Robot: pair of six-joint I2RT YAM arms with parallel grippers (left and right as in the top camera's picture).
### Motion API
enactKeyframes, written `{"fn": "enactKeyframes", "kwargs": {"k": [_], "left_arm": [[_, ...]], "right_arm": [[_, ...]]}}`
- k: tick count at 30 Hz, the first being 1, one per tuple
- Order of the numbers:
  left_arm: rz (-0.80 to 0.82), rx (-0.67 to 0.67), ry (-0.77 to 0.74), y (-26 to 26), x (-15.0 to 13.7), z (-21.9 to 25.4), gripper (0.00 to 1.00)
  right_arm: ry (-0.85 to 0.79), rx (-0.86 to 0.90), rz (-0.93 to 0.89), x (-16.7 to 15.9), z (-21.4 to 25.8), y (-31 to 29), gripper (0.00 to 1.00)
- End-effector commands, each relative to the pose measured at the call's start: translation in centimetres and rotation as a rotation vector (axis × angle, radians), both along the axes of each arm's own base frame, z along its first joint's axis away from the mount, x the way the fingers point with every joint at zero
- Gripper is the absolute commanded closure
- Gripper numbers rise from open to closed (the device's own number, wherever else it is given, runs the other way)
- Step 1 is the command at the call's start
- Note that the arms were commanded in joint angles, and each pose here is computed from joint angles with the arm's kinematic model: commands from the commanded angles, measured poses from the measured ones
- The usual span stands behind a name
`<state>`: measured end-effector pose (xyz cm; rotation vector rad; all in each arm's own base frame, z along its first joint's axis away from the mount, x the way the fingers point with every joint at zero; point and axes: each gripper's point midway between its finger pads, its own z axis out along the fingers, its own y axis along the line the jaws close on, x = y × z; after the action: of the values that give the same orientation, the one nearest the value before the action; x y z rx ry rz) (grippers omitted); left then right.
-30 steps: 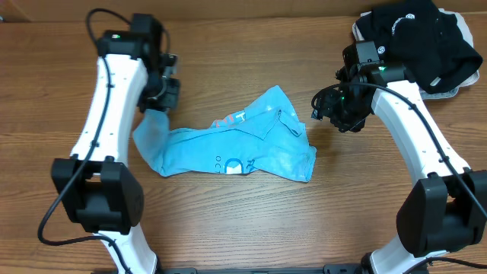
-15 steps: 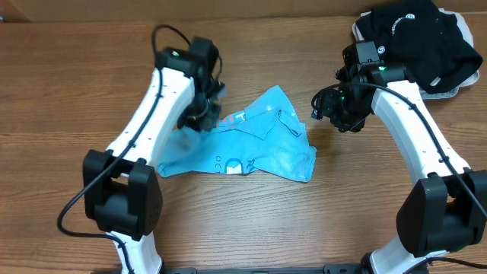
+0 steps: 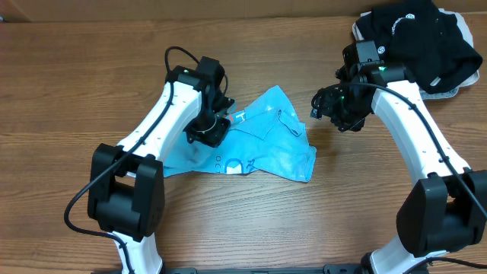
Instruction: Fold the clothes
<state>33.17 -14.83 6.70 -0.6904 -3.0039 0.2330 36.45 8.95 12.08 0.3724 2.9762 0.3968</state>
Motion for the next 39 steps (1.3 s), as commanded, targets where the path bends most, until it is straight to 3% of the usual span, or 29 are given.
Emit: {"fn": "enactKeyframes", "kwargs": {"k": [1,8,10,16,23,25,28,32,39], "left_arm": [[-0.025,-0.138,0.032,-3.4,-0.9,0.4,0.73],[-0.069,-0.252,0.052,-6.7,-1.9,1.1,0.44],[-0.074,-0.254,0.048,-6.9,-1.9,1.1,0.41],[-0.03,-0.281,0.037,-6.7,-0.8,2.9,0.39],[-0.013,-0.336,-0.156,-5.6,4.4,11.5,0.36],[-0.002,-0.316,-0.237,-4.7,6.0,13.4,0.32],[0.025,-0.262,-0.349,-3.0,8.2,15.7,0.18],[0.061,-0.177,-0.399,-0.8,9.3,16.0,0.1],[0.082,-0.06,-0.398,1.3,9.2,15.4,0.08]], "right_arm": [[-0.018,-0.007,-0.001,0.1,0.4,-0.1,0.28],[-0.021,-0.007,-0.004,0.2,0.4,-0.2,0.28],[-0.021,-0.007,-0.004,0.2,0.4,-0.2,0.28],[-0.002,-0.009,-0.004,-0.2,0.3,-0.3,0.24],[0.07,0.0,0.001,-2.2,-2.5,-0.2,0.14],[0.083,0.014,0.004,-2.8,-3.9,0.0,0.1],[0.063,0.05,0.06,-3.1,-5.6,0.7,0.0],[0.012,0.118,0.122,-2.9,-7.2,1.9,0.0],[-0.063,0.126,0.127,-2.0,-9.8,2.0,0.0]]}}
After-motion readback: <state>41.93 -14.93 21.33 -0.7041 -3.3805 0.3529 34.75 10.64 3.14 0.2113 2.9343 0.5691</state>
